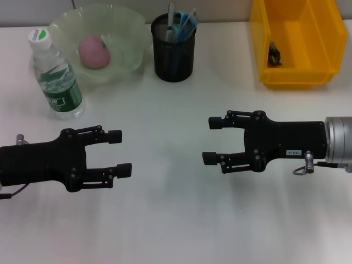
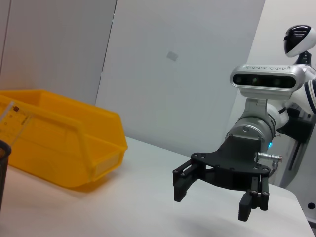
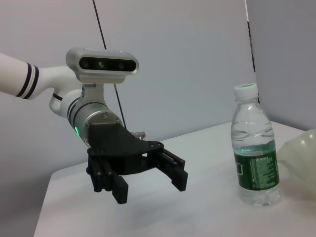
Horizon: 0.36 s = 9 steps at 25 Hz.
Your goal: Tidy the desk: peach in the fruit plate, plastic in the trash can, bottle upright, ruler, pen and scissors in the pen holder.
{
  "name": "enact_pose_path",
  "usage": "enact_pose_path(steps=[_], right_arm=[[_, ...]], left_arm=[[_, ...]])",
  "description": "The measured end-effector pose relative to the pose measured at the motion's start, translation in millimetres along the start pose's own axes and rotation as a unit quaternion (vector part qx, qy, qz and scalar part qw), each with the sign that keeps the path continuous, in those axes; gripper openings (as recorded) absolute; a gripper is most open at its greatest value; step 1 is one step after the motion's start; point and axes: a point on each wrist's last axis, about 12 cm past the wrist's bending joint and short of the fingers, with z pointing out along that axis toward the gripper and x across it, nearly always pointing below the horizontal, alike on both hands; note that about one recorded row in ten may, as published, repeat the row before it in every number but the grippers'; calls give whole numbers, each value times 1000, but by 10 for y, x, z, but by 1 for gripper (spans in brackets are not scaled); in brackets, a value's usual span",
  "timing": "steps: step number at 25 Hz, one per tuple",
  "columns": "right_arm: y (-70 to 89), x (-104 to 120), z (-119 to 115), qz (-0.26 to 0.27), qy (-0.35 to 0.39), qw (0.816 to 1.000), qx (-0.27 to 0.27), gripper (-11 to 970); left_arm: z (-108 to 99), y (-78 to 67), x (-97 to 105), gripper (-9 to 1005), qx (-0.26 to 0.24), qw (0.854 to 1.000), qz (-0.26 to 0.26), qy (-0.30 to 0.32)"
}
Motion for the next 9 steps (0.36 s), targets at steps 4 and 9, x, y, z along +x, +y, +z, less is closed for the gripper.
enact_pose_path(steps=[4, 9], right_arm=[[-1, 2, -6, 0, 0, 1000, 1, 823], [1, 5, -13, 0, 0, 1000, 1, 823]], left_arm=[[3, -2, 1, 806, 1, 1000, -6, 0], [3, -1, 1, 806, 0, 1000, -7, 0]])
